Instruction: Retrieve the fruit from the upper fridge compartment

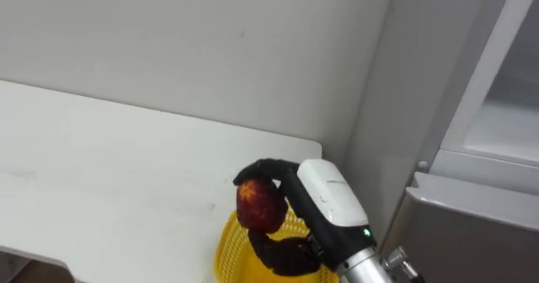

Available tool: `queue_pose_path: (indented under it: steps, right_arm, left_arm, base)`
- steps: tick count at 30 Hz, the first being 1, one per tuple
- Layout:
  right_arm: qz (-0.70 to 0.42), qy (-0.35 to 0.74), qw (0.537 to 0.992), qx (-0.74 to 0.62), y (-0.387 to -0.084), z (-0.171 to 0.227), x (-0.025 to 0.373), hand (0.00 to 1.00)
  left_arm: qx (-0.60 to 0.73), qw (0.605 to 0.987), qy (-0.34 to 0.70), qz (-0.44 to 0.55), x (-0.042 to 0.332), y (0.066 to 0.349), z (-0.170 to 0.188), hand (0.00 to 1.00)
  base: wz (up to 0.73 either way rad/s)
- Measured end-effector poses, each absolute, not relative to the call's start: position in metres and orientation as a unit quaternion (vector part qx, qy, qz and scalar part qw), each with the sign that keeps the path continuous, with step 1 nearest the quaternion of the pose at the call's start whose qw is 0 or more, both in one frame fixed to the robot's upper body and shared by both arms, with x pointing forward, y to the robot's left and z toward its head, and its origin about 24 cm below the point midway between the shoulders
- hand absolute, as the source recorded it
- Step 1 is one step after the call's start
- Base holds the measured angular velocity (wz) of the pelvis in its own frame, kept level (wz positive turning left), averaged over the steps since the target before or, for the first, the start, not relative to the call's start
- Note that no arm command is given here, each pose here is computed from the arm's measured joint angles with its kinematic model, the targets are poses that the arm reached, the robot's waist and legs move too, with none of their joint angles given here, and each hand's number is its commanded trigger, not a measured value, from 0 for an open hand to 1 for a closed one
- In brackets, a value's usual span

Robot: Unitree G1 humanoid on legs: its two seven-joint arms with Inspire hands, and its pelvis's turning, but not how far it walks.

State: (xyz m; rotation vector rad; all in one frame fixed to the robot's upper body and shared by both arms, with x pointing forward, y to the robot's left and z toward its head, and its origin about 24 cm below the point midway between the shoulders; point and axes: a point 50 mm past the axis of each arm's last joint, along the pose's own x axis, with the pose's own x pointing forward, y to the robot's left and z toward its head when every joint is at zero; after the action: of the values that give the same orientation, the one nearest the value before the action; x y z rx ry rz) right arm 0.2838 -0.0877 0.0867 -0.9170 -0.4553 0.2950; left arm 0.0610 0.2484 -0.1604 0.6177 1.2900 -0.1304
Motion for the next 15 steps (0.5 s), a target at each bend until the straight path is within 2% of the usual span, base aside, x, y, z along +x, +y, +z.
queue_pose_path:
  steps: [10,15]
  right_arm:
    - [0.152,-0.184,0.852,-0.466,-0.1,0.075,0.287,1.0]
    - [0.156,-0.141,0.852,-0.48,-0.108,0.057,0.29,1.0]
  left_arm:
    - [0.28,0.754,0.592,-0.058,0.06,0.249,-0.16,0.0]
    - [0.28,0.754,0.592,-0.056,0.06,0.249,-0.16,0.0]
  base:
    - [0.02]
    - [0.0]
